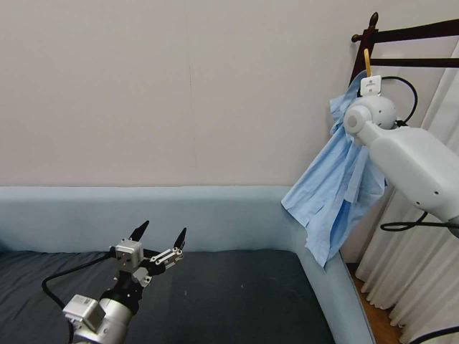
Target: Pick up the clothes from the sofa and hang them on the clothes hanger.
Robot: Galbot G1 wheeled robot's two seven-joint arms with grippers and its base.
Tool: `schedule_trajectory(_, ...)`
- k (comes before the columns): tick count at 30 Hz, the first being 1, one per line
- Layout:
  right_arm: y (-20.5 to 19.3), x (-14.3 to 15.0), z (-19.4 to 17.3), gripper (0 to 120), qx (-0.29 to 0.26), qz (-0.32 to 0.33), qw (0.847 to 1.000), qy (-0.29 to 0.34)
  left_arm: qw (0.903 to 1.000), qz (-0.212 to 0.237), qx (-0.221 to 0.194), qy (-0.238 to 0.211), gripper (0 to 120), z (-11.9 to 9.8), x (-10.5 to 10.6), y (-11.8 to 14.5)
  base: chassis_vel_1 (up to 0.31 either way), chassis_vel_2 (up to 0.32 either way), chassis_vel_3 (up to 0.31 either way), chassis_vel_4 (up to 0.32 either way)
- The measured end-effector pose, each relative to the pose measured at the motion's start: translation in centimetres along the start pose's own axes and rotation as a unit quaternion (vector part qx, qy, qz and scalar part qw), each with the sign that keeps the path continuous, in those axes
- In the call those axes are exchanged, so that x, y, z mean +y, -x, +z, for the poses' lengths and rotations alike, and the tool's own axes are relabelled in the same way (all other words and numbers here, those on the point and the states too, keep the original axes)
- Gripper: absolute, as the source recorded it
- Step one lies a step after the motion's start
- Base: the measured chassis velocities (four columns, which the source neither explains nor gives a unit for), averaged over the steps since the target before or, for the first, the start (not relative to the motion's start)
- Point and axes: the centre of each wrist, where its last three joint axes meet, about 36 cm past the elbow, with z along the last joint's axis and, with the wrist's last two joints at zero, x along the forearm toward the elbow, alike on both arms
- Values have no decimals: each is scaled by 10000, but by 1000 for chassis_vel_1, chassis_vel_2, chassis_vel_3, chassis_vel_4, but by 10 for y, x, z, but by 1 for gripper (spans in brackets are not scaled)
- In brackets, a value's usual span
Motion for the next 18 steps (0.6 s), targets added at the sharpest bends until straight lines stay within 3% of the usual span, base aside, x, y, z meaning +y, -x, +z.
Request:
schedule_trajectory(6, 14, 1, -5, 4, 77, 56, 9999, 38, 9991, -328, 146, -213, 100, 9, 0, -19, 0, 0, 0, 0)
schedule_trajectory(10, 32, -14, -6, 4, -5, -65, 9996, 291, 9974, -479, 242, -480, 100, 17, -10, -40, 0, 0, 0, 0)
schedule_trajectory(18, 54, -24, -21, 4, 228, -117, 9977, 628, 9965, -584, 233, -547, 100, 20, -22, -57, 0, 0, 0, 0)
